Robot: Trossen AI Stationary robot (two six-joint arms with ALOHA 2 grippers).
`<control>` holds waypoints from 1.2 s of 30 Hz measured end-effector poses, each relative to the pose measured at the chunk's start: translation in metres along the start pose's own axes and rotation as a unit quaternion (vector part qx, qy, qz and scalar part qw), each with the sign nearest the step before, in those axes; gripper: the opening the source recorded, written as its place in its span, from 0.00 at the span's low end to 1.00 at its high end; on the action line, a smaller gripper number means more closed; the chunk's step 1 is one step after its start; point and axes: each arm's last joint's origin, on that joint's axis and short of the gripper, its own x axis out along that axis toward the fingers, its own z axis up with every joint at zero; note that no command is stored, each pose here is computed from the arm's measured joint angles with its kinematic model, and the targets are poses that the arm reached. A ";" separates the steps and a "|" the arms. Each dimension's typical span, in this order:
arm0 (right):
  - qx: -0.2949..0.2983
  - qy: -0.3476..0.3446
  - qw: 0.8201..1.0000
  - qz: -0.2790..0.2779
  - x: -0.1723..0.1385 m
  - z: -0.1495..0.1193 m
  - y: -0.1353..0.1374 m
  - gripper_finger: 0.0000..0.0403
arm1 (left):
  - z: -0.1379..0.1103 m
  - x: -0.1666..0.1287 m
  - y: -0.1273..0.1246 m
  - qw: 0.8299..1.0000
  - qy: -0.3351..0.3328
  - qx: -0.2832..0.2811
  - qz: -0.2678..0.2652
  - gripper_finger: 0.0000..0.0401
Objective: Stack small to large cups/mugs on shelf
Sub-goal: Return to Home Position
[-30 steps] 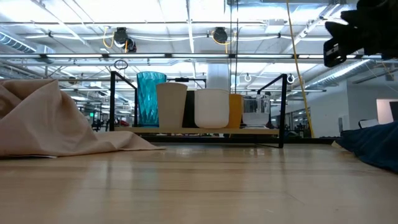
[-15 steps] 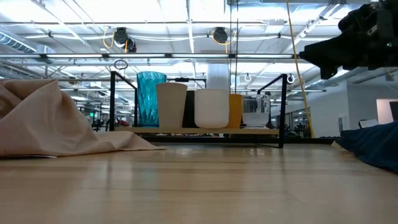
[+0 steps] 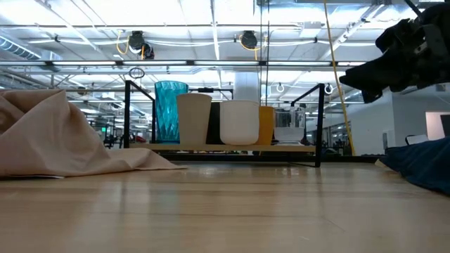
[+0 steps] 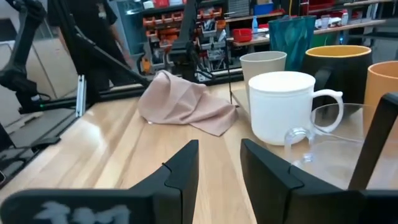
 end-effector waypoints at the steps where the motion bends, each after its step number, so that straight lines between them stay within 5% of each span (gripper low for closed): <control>1: -0.003 0.001 1.000 0.000 0.000 0.000 0.000 0.27 | 0.000 0.000 0.000 1.000 -0.001 -0.002 0.003 0.42; 18: -0.033 -0.043 0.998 -0.013 0.000 0.008 0.000 0.27 | 0.000 0.004 -0.002 1.000 0.001 -0.014 0.024 0.42; 29: -0.014 -0.052 0.999 -0.010 -0.001 0.010 0.000 0.27 | -0.011 0.034 -0.039 0.999 0.021 -0.028 0.027 0.42; 36: -0.016 -0.057 0.998 -0.010 -0.001 0.011 0.001 0.27 | -0.044 0.057 -0.064 0.990 -0.050 -0.051 -0.121 0.42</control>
